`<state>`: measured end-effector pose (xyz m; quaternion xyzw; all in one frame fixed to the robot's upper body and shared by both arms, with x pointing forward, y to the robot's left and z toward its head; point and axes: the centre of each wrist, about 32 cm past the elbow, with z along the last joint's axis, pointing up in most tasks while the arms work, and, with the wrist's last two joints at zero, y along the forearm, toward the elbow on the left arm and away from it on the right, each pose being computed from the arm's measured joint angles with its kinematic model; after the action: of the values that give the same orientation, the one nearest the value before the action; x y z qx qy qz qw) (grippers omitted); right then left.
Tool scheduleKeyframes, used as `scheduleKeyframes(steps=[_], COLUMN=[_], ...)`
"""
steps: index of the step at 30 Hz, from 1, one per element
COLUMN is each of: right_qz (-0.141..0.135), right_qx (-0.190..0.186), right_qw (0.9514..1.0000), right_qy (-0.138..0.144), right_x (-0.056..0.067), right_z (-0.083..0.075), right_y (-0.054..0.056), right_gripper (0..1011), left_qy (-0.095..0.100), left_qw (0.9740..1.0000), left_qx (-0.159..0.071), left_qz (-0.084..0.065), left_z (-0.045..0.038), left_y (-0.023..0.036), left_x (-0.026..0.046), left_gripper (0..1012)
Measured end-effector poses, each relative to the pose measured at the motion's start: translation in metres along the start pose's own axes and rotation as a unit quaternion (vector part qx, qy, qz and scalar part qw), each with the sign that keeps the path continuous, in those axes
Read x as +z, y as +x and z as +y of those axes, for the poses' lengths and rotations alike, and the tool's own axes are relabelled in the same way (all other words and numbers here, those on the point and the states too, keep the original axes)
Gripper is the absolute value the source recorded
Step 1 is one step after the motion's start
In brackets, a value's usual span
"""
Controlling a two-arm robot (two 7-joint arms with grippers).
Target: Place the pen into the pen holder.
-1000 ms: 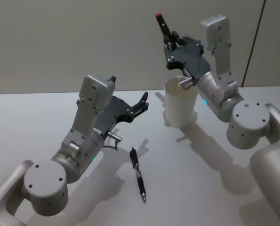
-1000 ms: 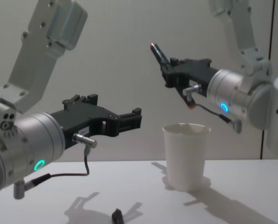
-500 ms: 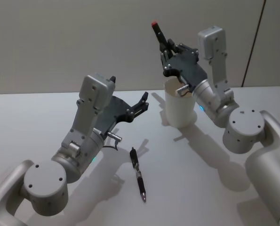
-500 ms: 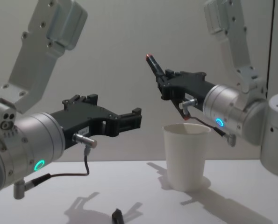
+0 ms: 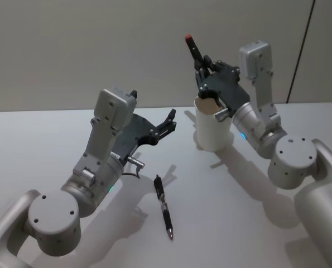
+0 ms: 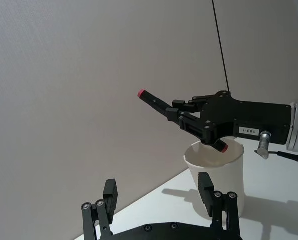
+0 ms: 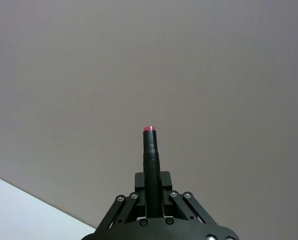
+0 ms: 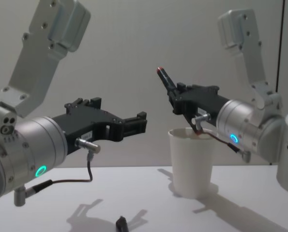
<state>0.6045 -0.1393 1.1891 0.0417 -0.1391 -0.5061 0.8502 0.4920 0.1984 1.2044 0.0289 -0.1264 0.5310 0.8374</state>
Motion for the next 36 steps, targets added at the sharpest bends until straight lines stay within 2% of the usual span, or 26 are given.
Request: scheduleKeyframes(steps=[22,25,26,29,30,33,36], right_qz=[0.013,0.014,0.014,0.014,0.015,0.015,0.015], right_qx=[0.0,0.0,0.0,0.0,0.0,0.0,0.0], right_qw=[0.9998,0.9998,0.9998,0.9998,0.9998,0.9998,0.9998], right_qy=[-0.014,-0.015,-0.015,-0.015,-0.015,-0.016,-0.016], right_x=[-0.012,-0.012,-0.013,-0.013,-0.013,-0.013,-0.014], right_z=[-0.012,-0.013,-0.013,-0.013,-0.014,-0.014,-0.014], right_y=[-0.002,-0.003,-0.003,-0.003,-0.003,-0.003,-0.003], right_gripper=[176,246,299,354,413,473,590], left_qy=[0.0,0.0,0.0,0.0,0.0,0.0,0.0], left_qw=[1.0,1.0,1.0,1.0,1.0,1.0,1.0], left_qx=[0.0,0.0,0.0,0.0,0.0,0.0,0.0], left_qz=[0.0,0.0,0.0,0.0,0.0,0.0,0.0], left_z=[0.0,0.0,0.0,0.0,0.0,0.0,0.0], left_y=[0.0,0.0,0.0,0.0,0.0,0.0,0.0], left_x=[0.0,0.0,0.0,0.0,0.0,0.0,0.0], left_gripper=[1001,1001,1001,1001,1001,1001,1001])
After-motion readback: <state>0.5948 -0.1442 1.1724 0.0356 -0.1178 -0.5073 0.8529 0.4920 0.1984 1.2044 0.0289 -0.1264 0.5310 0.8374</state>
